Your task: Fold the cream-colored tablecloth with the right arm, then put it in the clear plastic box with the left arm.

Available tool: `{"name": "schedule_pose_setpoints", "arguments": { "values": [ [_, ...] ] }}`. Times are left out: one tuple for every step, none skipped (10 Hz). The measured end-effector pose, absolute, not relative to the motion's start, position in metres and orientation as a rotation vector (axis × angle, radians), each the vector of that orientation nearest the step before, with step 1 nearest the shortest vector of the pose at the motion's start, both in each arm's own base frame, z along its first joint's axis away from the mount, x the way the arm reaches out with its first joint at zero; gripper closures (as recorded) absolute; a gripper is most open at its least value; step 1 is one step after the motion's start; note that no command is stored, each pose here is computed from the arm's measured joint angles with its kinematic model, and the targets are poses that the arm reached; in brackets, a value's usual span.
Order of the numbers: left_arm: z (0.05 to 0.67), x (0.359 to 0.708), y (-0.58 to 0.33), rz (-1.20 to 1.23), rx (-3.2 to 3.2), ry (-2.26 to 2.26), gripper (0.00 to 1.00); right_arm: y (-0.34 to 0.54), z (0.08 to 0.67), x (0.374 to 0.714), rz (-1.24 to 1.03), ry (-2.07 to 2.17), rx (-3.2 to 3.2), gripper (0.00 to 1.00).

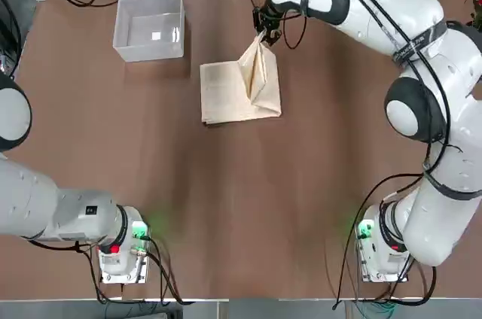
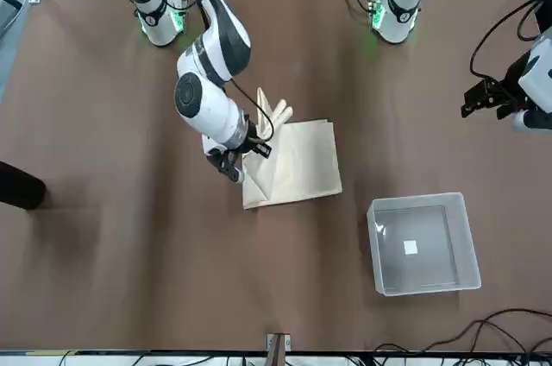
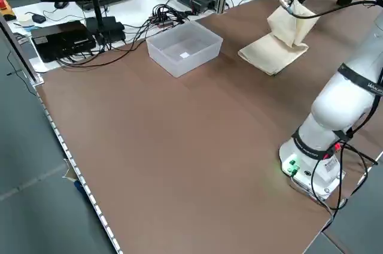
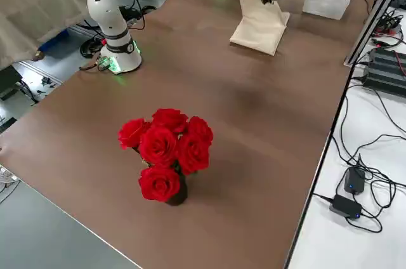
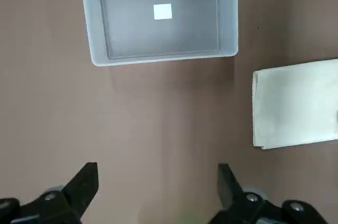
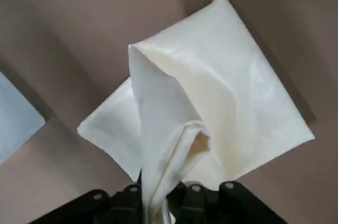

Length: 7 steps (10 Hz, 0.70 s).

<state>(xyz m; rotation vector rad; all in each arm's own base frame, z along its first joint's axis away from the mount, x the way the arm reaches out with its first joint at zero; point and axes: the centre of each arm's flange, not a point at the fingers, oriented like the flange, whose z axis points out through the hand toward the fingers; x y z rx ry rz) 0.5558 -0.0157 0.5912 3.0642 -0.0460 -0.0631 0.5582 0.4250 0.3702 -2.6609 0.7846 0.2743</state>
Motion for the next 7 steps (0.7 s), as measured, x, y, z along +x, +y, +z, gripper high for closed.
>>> {"name": "schedule_pose_setpoints", "arguments": {
  "values": [
    [0.591,0.556,-0.016,-0.063,3.064,-0.046,0.0,0.428,0.363,0.557,0.277,0.774,-2.671,0.92],
    [0.591,0.556,-0.016,-0.063,3.064,-0.046,0.0,0.429,0.359,0.556,0.275,0.744,-2.682,0.92],
    [0.591,0.556,-0.016,-0.063,3.064,-0.046,0.0,0.429,0.357,0.556,0.273,0.716,-2.692,0.92],
    [0.591,0.556,-0.016,-0.063,3.064,-0.047,0.0,0.428,0.355,0.557,0.273,0.694,-2.7,0.92],
    [0.591,0.556,-0.016,-0.064,3.064,-0.047,0.0,0.428,0.354,0.557,0.273,0.682,-2.704,0.92],
    [0.589,0.556,-0.017,-0.07,3.064,-0.049,0.0,0.428,0.352,0.556,0.275,0.676,-2.708,0.92],
    [0.587,0.555,-0.018,-0.078,3.064,-0.051,0.0,0.429,0.348,0.556,0.278,0.671,-2.718,0.92]
  ]
}}
